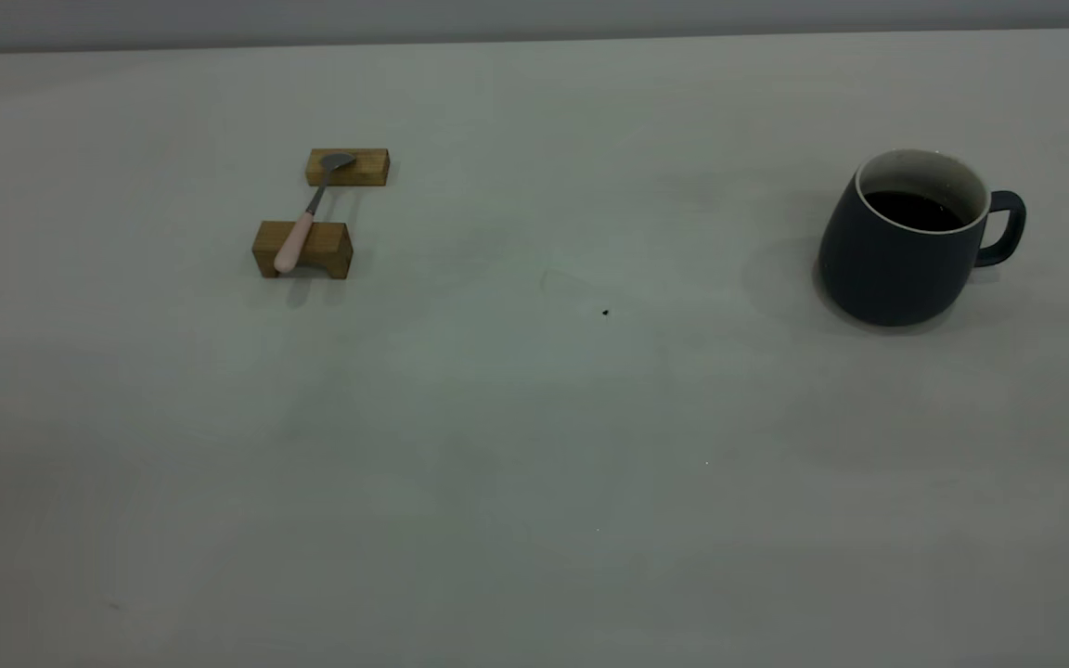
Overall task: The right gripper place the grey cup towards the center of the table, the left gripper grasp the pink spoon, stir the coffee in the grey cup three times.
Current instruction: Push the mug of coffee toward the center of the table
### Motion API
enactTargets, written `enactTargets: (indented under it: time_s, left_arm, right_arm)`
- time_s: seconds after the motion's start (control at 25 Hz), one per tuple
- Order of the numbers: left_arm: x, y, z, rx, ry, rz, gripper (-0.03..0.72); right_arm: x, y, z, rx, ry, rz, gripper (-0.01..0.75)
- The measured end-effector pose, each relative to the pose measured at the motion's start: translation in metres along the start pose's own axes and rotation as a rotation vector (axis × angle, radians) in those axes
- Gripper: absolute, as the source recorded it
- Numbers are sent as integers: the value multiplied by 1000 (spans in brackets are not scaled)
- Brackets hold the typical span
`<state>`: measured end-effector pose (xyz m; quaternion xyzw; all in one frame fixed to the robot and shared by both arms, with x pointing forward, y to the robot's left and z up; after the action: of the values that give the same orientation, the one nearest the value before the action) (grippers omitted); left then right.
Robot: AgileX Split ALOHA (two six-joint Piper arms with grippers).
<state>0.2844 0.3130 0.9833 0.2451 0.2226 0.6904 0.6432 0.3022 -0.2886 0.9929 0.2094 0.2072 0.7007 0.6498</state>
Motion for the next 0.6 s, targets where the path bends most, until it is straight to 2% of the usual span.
enactTargets:
  time_s: [0.6]
  left_arm:
    - [0,0,0,0,0,0,518]
  right_arm:
    - [3,0,0,0,-7,15,240]
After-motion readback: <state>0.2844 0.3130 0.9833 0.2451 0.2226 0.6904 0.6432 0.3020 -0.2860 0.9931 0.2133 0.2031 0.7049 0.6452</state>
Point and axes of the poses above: a point on each arm's last joint axis where the gripper is mounted, y pointing back along that axis away from the gripper, x along the wrist's bending axis when the last joint is at zero, z = x × y, the point moved 8 cm from there along -y, pointing out along that axis toward the gripper, and after that the axes turned 3 degrees about -y, right-handed, at the moved point
